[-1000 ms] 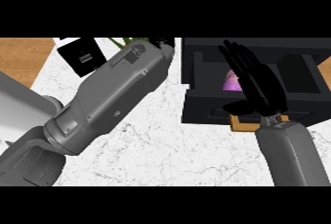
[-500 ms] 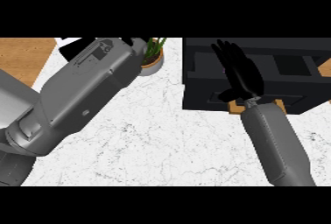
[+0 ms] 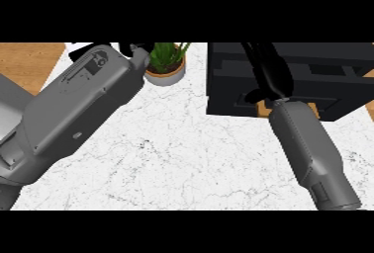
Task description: Pick up the can, place it into the drawer and close the drawer
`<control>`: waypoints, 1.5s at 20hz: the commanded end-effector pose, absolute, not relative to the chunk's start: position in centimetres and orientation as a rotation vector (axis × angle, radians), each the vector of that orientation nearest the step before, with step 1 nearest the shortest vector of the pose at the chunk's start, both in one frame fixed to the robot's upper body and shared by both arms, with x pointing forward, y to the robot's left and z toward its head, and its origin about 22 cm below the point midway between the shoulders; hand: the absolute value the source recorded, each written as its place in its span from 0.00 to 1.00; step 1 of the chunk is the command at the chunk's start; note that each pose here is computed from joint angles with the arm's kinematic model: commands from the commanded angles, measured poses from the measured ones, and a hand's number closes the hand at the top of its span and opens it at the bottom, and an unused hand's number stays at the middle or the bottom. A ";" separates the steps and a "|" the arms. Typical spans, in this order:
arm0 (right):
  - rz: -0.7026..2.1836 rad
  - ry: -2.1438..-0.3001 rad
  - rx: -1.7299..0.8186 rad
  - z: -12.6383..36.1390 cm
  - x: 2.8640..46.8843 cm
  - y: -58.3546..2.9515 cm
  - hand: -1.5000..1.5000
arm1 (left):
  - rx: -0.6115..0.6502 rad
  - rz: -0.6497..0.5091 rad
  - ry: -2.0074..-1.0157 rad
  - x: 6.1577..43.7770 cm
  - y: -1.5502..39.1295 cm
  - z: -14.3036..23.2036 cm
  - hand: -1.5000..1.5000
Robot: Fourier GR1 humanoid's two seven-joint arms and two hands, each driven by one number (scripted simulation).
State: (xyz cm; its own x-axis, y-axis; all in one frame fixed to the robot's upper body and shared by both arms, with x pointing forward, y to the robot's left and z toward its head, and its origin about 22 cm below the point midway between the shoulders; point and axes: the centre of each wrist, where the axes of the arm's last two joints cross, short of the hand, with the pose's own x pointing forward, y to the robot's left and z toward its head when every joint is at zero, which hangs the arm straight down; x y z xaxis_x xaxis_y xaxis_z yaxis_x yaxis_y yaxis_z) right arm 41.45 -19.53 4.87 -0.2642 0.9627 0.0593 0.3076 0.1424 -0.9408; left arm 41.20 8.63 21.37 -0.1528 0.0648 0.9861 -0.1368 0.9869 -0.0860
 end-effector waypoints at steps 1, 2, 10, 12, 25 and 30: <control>1.092 -1.657 -1.234 3.6 42.2 -19.1 0.00 | 0.061 0.175 -1.722 41.3 10.6 23.0 0.00; 1.089 -1.647 -1.272 3.6 42.5 -20.6 0.00 | 0.030 0.178 -1.707 40.7 10.2 22.0 0.00; 1.042 -1.669 -1.342 4.0 43.6 -19.8 0.00 | 0.068 0.169 -1.713 40.3 12.1 23.2 0.00; 1.004 -1.695 -1.372 5.7 44.6 -19.2 0.00 | 0.041 0.167 -1.738 39.9 10.8 22.3 0.00; 0.977 -1.664 -1.428 11.9 47.1 -20.6 0.00 | 0.026 0.129 -1.726 38.8 11.2 22.7 0.00; 0.932 -1.768 -1.143 11.3 47.0 -20.2 0.00 | 0.005 0.138 -1.722 38.5 12.7 22.8 0.00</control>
State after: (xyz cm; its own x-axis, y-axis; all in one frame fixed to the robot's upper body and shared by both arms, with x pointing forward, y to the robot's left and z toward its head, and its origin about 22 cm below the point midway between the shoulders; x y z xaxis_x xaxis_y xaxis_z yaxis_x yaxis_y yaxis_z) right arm 46.25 -19.50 8.87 -0.2172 0.9714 0.0954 0.2960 0.1587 -0.9419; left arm 38.77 11.99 22.81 -0.1604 0.0677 0.9847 -0.0909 0.9924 -0.0831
